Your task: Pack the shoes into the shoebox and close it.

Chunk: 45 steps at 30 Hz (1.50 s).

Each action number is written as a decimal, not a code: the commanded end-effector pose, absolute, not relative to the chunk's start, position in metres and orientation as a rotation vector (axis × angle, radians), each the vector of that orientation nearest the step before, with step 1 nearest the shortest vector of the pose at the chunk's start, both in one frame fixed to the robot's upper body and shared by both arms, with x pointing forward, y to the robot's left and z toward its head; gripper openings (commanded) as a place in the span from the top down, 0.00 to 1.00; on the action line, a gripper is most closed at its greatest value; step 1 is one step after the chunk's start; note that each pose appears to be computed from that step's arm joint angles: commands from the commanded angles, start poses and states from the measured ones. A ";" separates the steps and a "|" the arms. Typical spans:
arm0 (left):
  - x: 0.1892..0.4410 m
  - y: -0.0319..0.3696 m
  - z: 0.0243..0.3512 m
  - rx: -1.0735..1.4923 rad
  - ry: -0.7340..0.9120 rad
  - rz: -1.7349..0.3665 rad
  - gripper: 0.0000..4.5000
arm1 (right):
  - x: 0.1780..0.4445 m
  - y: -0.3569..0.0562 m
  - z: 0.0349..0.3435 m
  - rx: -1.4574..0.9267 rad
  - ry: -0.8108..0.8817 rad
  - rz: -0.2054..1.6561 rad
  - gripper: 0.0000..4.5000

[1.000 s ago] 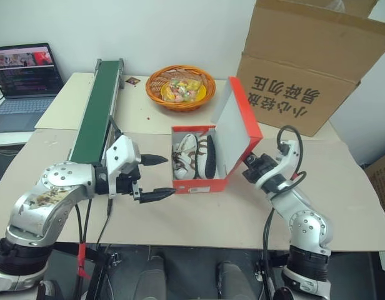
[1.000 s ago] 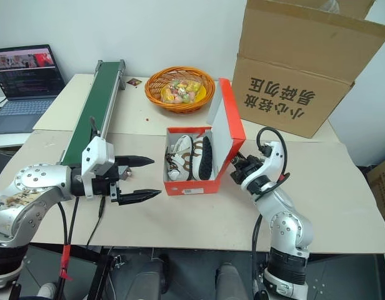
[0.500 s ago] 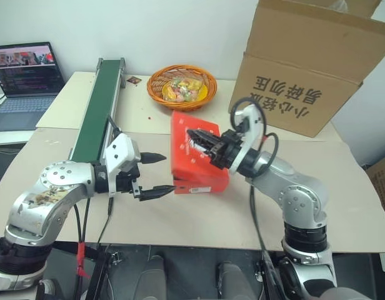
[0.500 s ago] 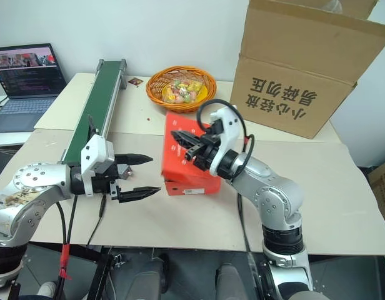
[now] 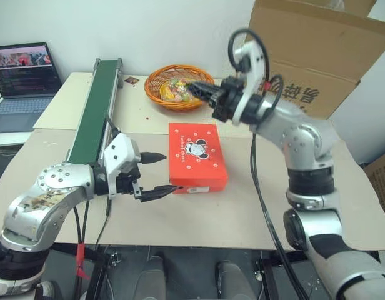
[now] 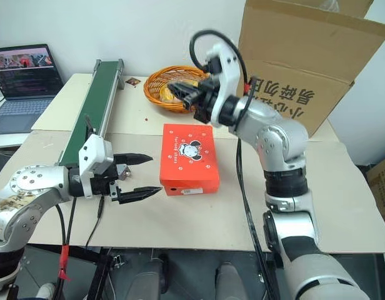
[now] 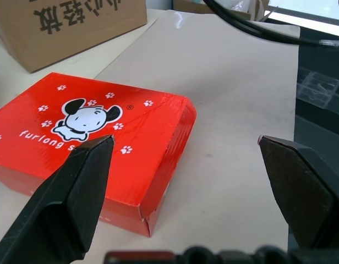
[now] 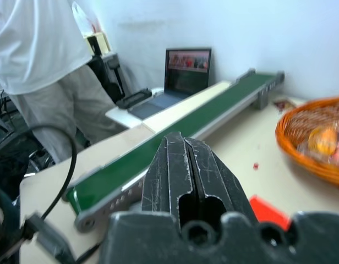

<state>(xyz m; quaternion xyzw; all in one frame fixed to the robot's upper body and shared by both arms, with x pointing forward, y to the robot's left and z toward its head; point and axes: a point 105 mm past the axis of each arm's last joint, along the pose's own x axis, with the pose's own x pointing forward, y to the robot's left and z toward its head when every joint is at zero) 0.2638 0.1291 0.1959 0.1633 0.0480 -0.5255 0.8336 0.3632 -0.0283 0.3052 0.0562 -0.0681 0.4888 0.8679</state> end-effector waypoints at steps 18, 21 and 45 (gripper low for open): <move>0.259 0.129 0.210 0.371 0.037 -1.059 0.00 | 0.402 -0.024 0.096 -0.345 0.422 0.974 0.99; 0.259 0.130 0.209 0.370 0.042 -1.052 0.00 | 0.403 -0.025 0.098 -0.327 0.419 0.973 0.99; 0.293 0.195 0.196 0.191 -0.105 -0.373 0.00 | 0.373 -0.127 0.206 0.320 0.116 0.795 0.99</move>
